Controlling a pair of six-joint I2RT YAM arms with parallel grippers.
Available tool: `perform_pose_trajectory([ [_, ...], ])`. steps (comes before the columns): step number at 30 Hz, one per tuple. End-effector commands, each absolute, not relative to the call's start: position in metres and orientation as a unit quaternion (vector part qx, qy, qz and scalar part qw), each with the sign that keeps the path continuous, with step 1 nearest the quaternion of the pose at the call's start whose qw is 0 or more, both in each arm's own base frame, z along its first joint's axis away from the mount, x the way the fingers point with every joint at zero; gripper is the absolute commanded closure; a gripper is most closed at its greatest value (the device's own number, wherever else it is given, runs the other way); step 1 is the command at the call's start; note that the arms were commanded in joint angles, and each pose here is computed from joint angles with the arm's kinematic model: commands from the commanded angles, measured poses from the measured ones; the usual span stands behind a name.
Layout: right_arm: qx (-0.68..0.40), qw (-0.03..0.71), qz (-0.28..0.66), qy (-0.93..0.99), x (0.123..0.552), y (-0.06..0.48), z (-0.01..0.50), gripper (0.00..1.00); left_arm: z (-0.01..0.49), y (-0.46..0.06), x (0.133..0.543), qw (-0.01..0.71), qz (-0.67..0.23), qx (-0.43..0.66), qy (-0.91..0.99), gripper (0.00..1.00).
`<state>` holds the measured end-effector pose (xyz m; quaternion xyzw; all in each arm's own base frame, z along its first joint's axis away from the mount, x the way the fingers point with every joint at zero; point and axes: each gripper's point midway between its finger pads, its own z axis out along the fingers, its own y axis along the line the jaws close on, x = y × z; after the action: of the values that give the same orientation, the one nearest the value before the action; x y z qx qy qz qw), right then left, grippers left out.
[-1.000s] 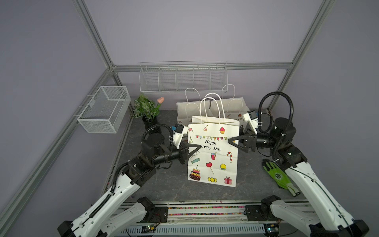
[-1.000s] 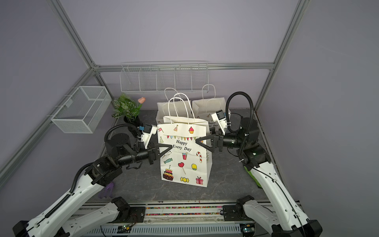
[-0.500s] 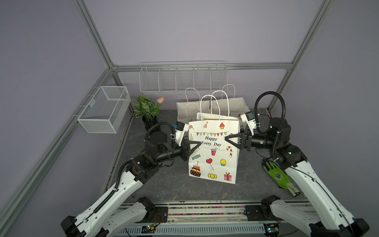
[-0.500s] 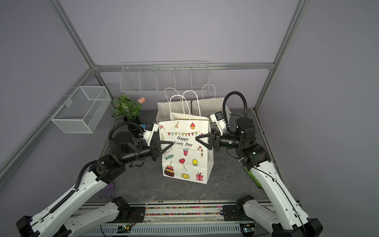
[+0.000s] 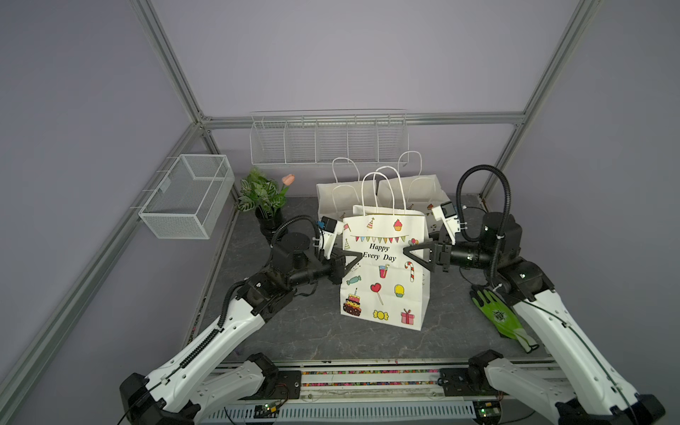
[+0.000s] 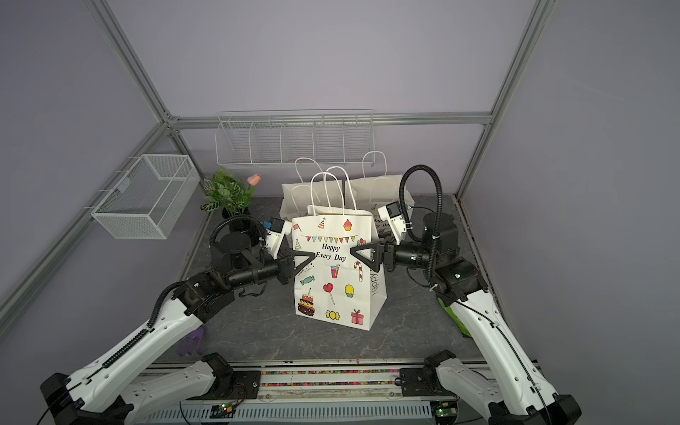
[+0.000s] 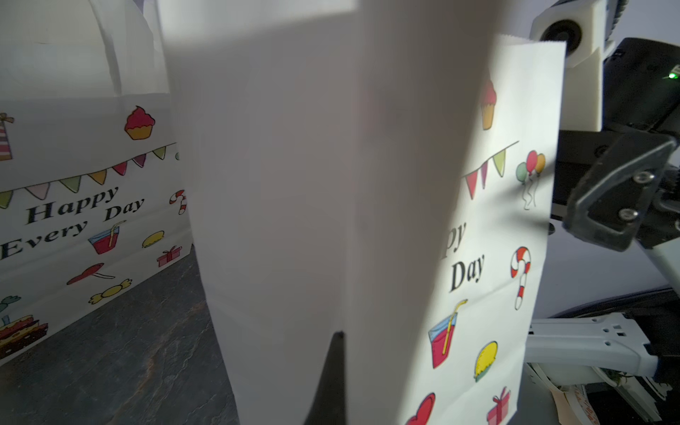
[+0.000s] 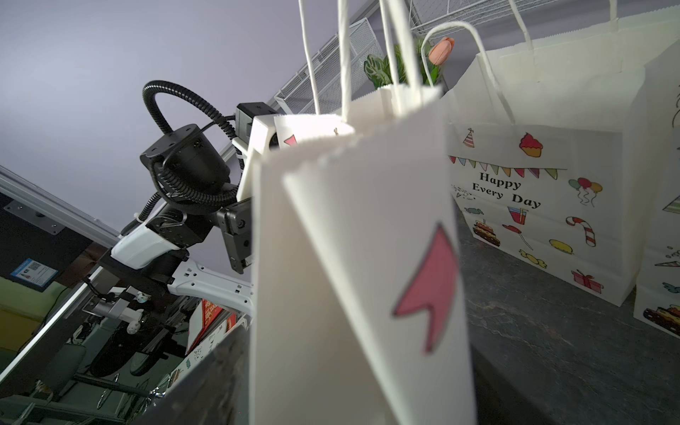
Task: Put away the paper bag
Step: Press the paper bag.
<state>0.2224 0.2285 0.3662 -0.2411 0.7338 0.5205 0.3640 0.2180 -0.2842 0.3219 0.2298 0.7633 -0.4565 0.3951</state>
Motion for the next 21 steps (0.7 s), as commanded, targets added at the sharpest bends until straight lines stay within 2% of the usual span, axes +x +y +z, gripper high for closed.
perform_pose_trajectory([
  [1,-0.241,0.367,0.513,0.738,0.224,0.228,0.366,0.26,0.325,-0.291,0.224,0.397,-0.455,0.237,0.761,1.00],
  [9,-0.226,0.366,0.494,0.755,0.233,0.226,0.356,0.47,0.326,-0.299,0.229,0.394,-0.462,0.239,0.758,0.99],
  [13,-0.219,0.366,0.484,0.764,0.236,0.224,0.352,0.65,0.328,-0.298,0.228,0.397,-0.463,0.240,0.756,0.95],
  [16,-0.216,0.367,0.482,0.766,0.237,0.223,0.352,0.75,0.330,-0.295,0.226,0.401,-0.461,0.238,0.755,0.91],
  [21,-0.214,0.367,0.486,0.764,0.236,0.224,0.354,0.92,0.333,-0.290,0.225,0.411,-0.456,0.236,0.753,0.76],
])
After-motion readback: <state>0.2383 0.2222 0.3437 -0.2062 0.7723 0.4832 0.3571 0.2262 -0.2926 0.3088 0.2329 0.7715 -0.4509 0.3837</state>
